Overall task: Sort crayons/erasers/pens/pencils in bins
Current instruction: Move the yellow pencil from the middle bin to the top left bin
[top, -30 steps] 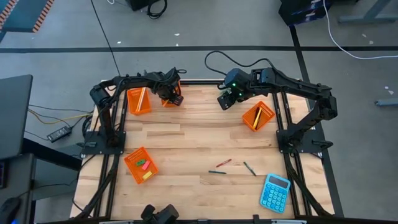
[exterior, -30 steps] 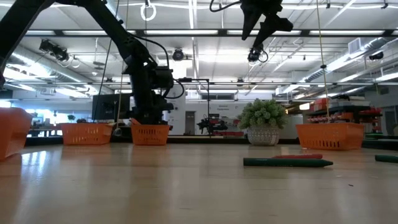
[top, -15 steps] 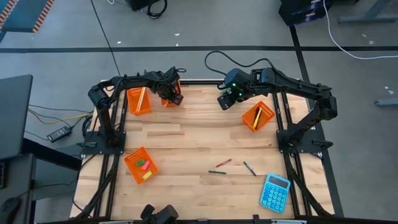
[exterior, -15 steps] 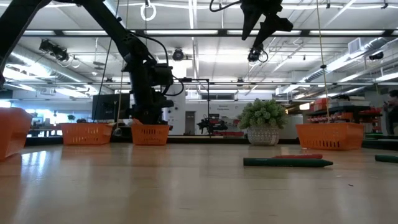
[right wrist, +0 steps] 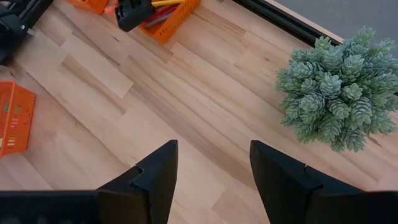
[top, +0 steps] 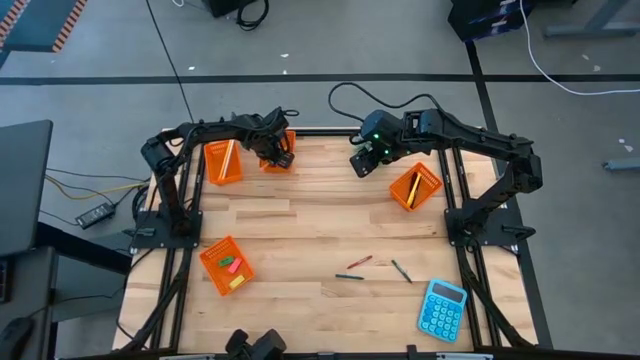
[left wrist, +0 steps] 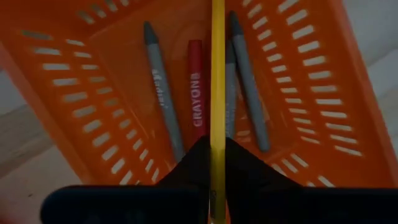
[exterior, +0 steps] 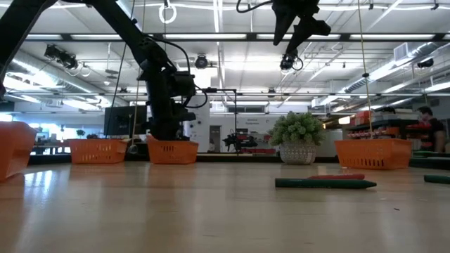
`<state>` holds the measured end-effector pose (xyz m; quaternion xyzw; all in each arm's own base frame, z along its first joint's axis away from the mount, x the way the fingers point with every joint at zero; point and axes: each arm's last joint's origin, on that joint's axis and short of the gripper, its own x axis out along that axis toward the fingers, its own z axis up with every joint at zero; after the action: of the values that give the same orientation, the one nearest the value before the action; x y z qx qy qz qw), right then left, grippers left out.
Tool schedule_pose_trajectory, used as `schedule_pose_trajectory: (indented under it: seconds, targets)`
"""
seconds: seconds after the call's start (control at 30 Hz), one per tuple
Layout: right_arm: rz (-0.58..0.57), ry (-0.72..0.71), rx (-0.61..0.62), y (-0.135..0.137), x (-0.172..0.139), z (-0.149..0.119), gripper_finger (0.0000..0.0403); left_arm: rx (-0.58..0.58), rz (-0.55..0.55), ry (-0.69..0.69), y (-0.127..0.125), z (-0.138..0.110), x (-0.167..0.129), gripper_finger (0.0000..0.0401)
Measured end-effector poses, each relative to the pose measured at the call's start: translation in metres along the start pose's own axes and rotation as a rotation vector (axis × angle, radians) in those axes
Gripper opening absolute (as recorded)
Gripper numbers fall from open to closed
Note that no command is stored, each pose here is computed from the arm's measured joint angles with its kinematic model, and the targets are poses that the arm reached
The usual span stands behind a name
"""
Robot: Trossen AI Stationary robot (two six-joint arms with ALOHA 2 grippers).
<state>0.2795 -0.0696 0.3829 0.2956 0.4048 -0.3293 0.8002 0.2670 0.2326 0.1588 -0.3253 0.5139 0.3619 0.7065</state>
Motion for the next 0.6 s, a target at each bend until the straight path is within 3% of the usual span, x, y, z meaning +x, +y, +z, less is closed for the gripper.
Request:
schedule_pose_trajectory:
  seconds: [0.33,0.6]
  targets:
    - [-0.004,-0.003,-0.029,0.0,0.0,0.0,0.0206,-0.022,-0.026,-0.02,0.001,-0.001,-0.02,0.0049]
    - [-0.015,-0.017,-0.041,0.0,0.0,0.001,0.0206,-0.034,-0.075,-0.117,0.001,-0.004,-0.063,0.0028]
